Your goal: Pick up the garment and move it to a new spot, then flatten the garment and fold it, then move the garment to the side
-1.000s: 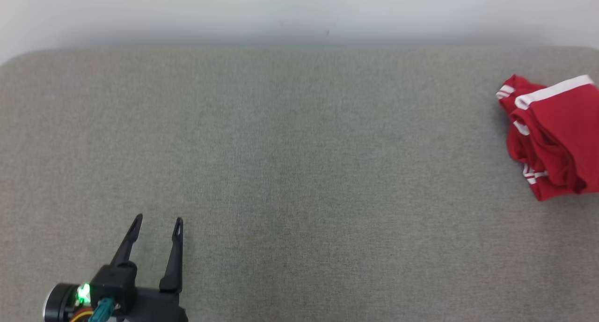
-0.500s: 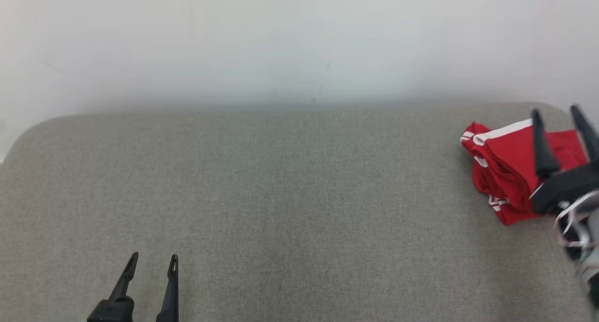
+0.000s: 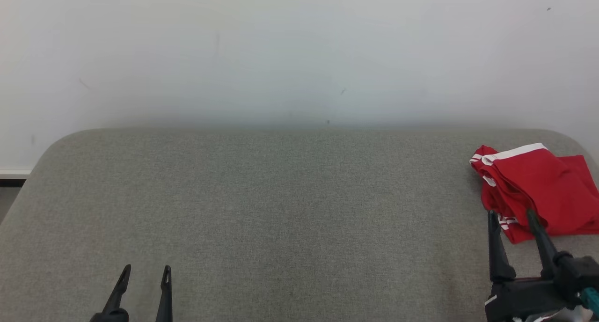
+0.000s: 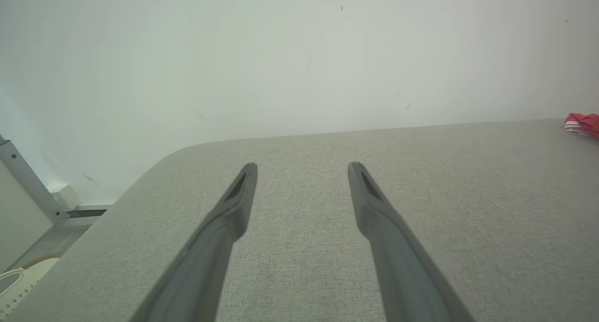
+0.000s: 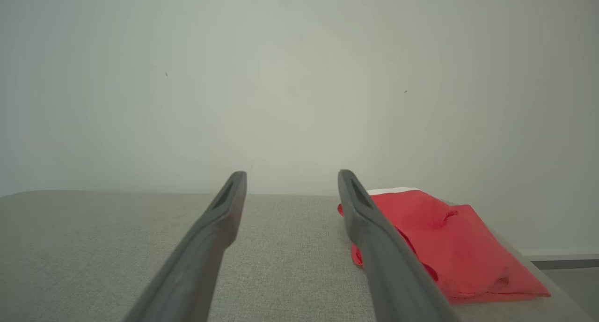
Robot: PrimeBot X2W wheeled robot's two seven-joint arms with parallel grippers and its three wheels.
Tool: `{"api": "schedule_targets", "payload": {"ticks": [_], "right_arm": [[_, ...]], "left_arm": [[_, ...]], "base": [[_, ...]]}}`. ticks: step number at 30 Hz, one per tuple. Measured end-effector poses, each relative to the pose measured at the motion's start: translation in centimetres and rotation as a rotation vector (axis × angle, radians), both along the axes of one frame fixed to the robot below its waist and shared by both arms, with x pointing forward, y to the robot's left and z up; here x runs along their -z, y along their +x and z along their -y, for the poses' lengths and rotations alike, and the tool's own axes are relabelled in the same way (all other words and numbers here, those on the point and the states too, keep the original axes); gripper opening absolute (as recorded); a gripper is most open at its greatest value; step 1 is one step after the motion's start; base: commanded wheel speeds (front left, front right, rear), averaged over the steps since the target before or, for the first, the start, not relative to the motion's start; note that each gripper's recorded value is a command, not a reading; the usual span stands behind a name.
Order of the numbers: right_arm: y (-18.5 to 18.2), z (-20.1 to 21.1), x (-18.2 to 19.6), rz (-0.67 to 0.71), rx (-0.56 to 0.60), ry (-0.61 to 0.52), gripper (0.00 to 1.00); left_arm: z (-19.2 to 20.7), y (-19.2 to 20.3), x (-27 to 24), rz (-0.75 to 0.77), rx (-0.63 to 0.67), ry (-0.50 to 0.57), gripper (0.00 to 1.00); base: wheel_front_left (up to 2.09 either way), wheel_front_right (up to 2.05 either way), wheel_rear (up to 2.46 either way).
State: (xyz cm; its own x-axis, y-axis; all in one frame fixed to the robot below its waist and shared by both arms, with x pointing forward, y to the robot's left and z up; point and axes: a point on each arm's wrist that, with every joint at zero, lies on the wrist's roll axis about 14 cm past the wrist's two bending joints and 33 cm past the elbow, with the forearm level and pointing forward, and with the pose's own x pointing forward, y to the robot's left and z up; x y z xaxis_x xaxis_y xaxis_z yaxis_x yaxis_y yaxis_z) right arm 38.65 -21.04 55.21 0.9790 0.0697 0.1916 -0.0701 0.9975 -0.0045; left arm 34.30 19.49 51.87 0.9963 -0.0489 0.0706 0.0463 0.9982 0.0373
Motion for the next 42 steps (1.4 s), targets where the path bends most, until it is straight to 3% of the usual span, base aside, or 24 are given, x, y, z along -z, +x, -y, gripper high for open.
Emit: {"api": "schedule_targets", "payload": {"ticks": [12,29,30,36,42], "right_arm": [[-4.3,-0.4,2.9,-0.055,0.067,0.041,1.0],[-4.8,-0.6,3.1,-0.061,0.07,0.043,1.0],[-4.8,-0.6,3.3,-0.064,0.069,0.044,0.0],[-5.5,-0.5,6.0,-0.153,0.078,0.057,0.0],[-5.5,0.3,6.5,-0.189,0.108,0.177,0.0]], "left_arm": [[-1.1,-0.7,-0.2,0.014,-0.046,0.015,1.0],[-0.5,-0.8,-0.2,0.012,-0.046,0.019,1.0],[-0.5,-0.9,-0.1,0.009,-0.048,0.019,0.0],[0.1,-1.6,2.4,-0.067,-0.05,-0.006,0.0],[0.4,-1.4,3.0,-0.11,-0.054,-0.126,0.0]], "base": [[0.0,0.0,0.0],[0.0,0.0,0.0],[0.0,0.0,0.0],[0.0,0.0,0.0],[0.0,0.0,0.0]]}}
